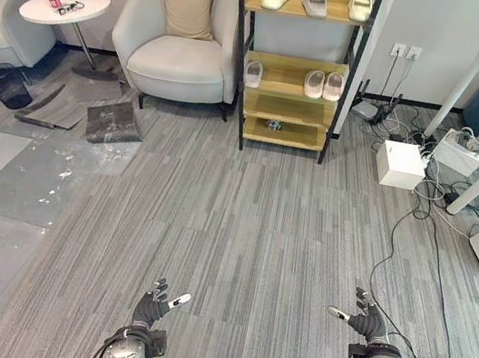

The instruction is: Arrange the slippers neatly on the shoe rack.

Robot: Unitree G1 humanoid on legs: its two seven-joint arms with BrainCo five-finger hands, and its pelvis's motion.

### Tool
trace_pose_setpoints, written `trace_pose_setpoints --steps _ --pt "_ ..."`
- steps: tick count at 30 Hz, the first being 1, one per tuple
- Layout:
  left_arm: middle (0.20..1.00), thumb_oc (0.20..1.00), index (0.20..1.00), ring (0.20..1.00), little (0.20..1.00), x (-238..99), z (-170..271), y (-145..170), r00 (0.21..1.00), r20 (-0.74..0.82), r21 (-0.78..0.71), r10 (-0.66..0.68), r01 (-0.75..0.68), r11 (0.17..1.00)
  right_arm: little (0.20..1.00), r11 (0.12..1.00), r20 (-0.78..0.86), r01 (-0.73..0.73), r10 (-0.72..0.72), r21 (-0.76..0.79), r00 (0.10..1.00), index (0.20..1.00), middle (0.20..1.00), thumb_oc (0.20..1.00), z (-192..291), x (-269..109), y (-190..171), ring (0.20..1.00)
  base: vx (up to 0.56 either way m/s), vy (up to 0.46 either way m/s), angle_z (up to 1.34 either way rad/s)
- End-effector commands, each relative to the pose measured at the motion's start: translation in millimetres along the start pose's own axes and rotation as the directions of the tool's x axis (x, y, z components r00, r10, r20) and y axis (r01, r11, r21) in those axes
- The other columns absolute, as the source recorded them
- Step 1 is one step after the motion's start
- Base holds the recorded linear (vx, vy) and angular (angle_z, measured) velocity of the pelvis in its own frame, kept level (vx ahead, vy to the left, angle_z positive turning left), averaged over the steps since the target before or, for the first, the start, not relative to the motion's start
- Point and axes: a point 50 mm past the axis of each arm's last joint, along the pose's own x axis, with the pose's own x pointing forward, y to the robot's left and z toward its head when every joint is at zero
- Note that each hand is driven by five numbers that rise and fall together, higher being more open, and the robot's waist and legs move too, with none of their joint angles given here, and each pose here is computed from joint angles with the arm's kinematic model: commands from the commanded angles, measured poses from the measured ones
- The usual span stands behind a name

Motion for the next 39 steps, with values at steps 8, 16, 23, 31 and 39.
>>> trace_pose_setpoints --steps 8,16,23,31,39 --pt "1.0 1.0 1.0 1.0 1.0 10.5 24.5 -0.9 0.997 0.073 0.025 -0.016 0.015 1.0 1.0 0.999 0.081 -0.039 0.039 0.001 0.996 1.0 1.0 1.0 17.7 0.6 8.1 1.0 0.0 0.0 0.0" --pt "1.0 1.0 1.0 1.0 1.0 8.9 19.4 -4.4 0.998 0.053 0.045 -0.039 0.037 0.998 1.0 0.997 0.048 -0.072 0.071 0.023 0.996 1.0 1.0 1.0 9.9 -2.0 16.4 1.0 0.0 0.0 0.0" --pt "1.0 1.0 1.0 1.0 1.0 8.1 16.6 -6.4 0.996 0.038 0.099 -0.079 0.075 0.992 1.0 0.996 0.036 -0.085 0.085 0.002 0.996 1.0 1.0 1.0 7.5 -2.7 19.4 1.0 0.0 0.0 0.0" --pt "1.0 1.0 1.0 1.0 1.0 7.4 17.2 -2.9 0.997 0.042 0.078 -0.057 0.054 0.995 1.0 0.996 -0.005 -0.09 0.089 -0.03 0.996 1.0 1.0 1.0 -0.7 -3.4 23.2 1.0 0.0 0.0 0.0" --pt "1.0 1.0 1.0 1.0 1.0 6.5 9.9 0.0 0.999 0.012 0.083 -0.041 0.04 0.996 1.0 0.996 -0.03 -0.086 0.085 -0.008 0.996 1.0 1.0 1.0 -5.9 -5.3 26.5 1.0 0.01 0.0 0.0"
